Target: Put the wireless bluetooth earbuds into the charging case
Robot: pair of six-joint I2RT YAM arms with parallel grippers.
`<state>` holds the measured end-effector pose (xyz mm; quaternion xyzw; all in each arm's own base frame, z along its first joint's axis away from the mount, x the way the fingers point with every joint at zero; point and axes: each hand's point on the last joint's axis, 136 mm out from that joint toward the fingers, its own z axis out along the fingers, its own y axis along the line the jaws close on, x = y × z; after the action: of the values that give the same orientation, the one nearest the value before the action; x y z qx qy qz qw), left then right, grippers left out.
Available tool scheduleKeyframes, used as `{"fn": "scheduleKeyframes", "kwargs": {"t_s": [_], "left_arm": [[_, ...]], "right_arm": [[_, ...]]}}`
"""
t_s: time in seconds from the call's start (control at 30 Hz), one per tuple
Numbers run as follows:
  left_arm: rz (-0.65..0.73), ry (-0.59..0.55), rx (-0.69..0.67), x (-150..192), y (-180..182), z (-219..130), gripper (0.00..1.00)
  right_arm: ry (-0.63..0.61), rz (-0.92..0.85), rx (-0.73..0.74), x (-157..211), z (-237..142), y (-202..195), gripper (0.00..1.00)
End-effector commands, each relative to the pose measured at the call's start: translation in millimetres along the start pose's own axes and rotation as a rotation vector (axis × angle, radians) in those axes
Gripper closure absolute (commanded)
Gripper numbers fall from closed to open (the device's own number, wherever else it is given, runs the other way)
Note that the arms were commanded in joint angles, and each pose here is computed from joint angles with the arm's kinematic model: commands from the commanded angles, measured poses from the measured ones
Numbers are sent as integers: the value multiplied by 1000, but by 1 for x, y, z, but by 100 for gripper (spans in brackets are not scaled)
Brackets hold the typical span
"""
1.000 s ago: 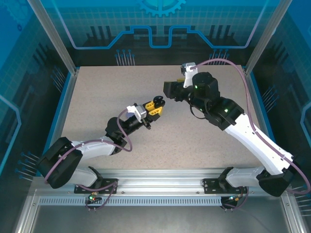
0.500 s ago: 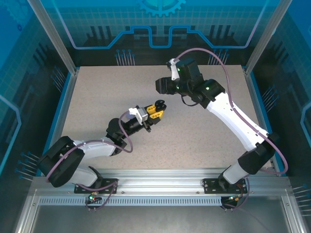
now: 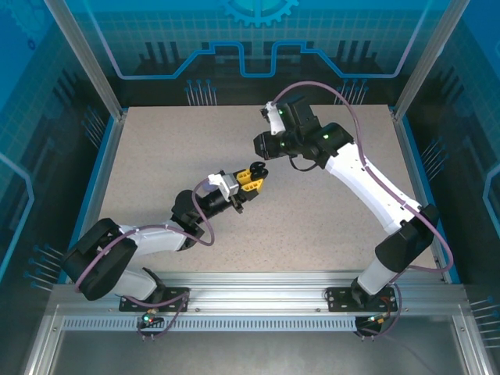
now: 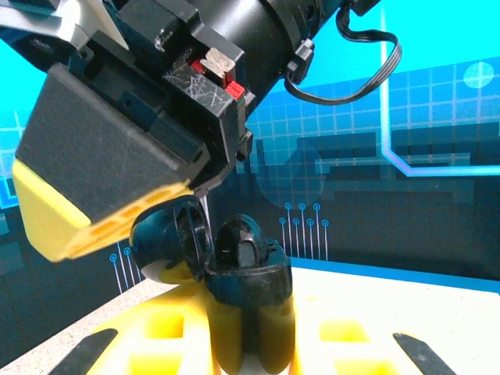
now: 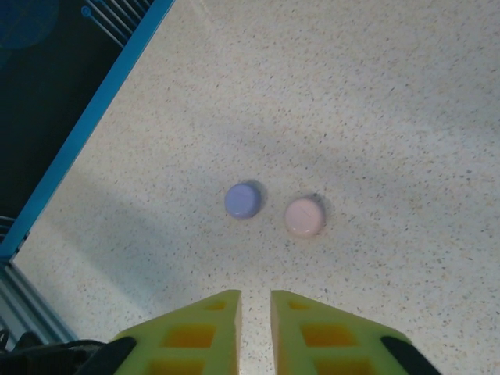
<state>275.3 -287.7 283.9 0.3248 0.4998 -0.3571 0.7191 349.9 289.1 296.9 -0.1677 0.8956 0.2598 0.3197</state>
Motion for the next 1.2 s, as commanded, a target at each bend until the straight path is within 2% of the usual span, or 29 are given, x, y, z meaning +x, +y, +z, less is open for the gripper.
{"fn": "scheduleKeyframes", "kwargs": {"t_s": [0.0,0.13,0.27,0.37,0.43,0.57,0.7,0.87,0.97,1.17], "left_arm": [[33,-28,17,-9,-2,8,100],[28,-23,5,-11,2,12,100],[11,-18,6,-10,3,15,100],[-18,-20,10,-8,2,14,100],[-34,-15,8,-4,1,12,100],[-99,21,-20,8,4,7,100],[-257,134,-53,34,6,4,100],[-455,374,-149,77,12,-2,100],[-524,478,-196,95,15,-5,100],[-613,611,-267,124,21,-1,100]], "right_arm": [[44,-12,-70,20,-11,14,87],[58,-48,-95,41,-25,28,92],[-19,-38,-68,43,-49,24,92],[-118,13,11,29,-69,6,86],[-191,65,57,19,-83,-9,75],[-287,151,121,12,-101,-37,63],[-276,182,171,28,-93,-58,56],[-233,229,241,64,-70,-86,48],[-220,251,253,80,-59,-94,46],[-200,284,279,102,-46,-107,43]]}}
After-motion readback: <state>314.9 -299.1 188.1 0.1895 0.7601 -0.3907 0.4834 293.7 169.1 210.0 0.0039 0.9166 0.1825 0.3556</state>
